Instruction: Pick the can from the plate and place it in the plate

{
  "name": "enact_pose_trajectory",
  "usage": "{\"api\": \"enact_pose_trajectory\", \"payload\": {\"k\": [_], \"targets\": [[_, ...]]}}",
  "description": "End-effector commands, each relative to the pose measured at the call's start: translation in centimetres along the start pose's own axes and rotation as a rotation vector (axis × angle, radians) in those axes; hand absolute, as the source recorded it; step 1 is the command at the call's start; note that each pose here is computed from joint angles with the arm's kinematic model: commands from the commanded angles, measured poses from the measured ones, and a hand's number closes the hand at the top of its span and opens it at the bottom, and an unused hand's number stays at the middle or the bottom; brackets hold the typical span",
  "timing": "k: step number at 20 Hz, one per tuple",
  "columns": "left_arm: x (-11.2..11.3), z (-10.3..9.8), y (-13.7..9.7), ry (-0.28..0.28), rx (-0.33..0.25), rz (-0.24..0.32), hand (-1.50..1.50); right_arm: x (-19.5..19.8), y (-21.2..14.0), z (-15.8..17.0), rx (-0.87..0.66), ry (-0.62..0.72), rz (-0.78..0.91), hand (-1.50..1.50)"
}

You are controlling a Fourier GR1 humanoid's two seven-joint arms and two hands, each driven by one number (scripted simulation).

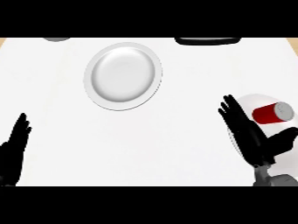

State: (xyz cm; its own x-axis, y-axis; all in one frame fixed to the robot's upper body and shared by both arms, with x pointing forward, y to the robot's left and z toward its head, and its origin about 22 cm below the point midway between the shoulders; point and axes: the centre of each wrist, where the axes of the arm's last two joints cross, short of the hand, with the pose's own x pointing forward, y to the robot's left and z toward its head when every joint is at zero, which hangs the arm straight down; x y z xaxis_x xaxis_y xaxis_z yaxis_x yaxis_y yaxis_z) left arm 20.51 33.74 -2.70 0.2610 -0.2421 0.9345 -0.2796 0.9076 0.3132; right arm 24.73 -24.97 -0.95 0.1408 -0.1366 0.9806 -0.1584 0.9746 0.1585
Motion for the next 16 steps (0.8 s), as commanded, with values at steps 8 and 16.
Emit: {"api": "enact_pose_trajectory", "payload": {"k": [8, 16], "targets": [[2.8, -0.5, 1.2, -0.248, -0.121, -0.172, 0.00, 14.3, -10.9, 0.5, -0.195, -0.539, 0.076, -1.50], [2.6, -0.9, 0.3, -0.249, -0.131, -0.193, 0.00, 7.8, -12.7, 7.0, -0.345, -0.761, -0.131, -1.50]]}}
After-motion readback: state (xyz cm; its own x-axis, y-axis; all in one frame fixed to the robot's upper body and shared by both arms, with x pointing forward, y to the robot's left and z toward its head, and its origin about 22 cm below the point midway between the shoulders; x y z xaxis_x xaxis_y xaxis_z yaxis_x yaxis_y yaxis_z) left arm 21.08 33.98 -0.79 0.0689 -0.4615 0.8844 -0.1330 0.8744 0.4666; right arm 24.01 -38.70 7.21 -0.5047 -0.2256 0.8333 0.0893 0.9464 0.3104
